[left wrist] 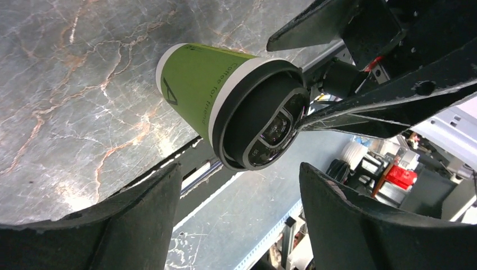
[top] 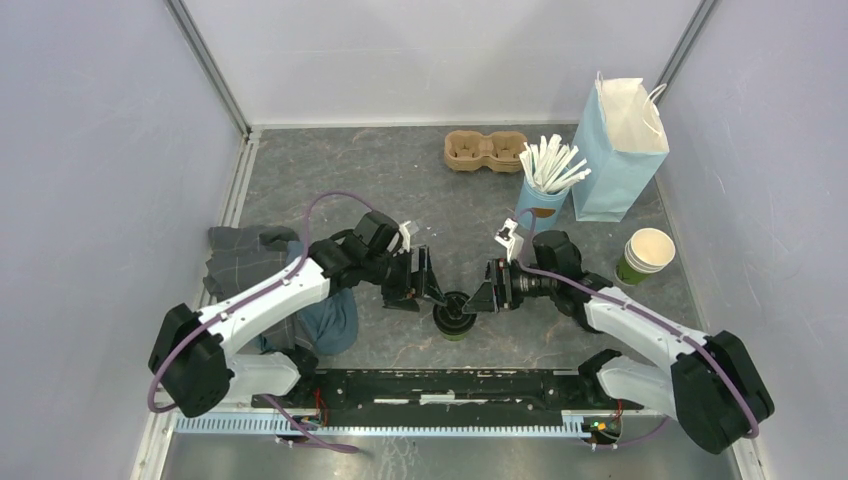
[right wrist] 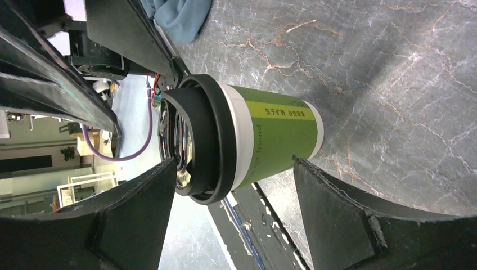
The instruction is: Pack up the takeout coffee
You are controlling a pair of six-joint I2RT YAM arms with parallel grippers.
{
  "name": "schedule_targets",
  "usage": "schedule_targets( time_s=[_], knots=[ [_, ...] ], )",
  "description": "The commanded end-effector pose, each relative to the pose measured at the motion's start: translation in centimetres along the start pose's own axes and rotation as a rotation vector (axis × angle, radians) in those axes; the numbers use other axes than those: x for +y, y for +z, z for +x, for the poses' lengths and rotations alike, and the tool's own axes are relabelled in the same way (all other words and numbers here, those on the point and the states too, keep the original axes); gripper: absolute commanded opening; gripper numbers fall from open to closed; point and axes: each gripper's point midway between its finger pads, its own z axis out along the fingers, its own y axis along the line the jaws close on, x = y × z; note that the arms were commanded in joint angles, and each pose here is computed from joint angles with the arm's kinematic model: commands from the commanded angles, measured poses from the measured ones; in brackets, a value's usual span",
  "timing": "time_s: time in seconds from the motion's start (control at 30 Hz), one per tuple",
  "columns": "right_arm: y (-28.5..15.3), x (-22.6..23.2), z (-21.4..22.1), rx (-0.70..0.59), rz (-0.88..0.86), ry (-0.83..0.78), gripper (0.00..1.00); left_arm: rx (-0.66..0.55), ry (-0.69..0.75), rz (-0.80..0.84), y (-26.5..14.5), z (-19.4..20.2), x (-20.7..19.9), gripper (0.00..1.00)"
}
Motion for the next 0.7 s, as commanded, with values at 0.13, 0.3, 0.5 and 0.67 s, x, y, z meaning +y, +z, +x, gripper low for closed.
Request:
schedule_targets(
  time_s=[0.13,0.3,0.5,0.67],
  knots=[
    [0.7,2.6,-3.0,-0.055,-0.147,-0.064,0.76,0.098,0.007,0.089,2.4,1.9,0.7,0.67],
    [0.7,1.6,-2.4,-0.054,-0.18,-0.032,0.64,0.129,-0.027,0.058,3.4,3.2,2.8,0.62],
    [1.4,-4.8,1.7,0.007,-0.024,0.069,0.55,0.166,-0.104,-0.139,4.7,5.0,8.1,0.57],
    [1.3,-7.8,4.7,0.072,0.094,0.092,0.53,0.172,-0.128,-0.2,4.9,6.2,10.4,0.56]
  ],
)
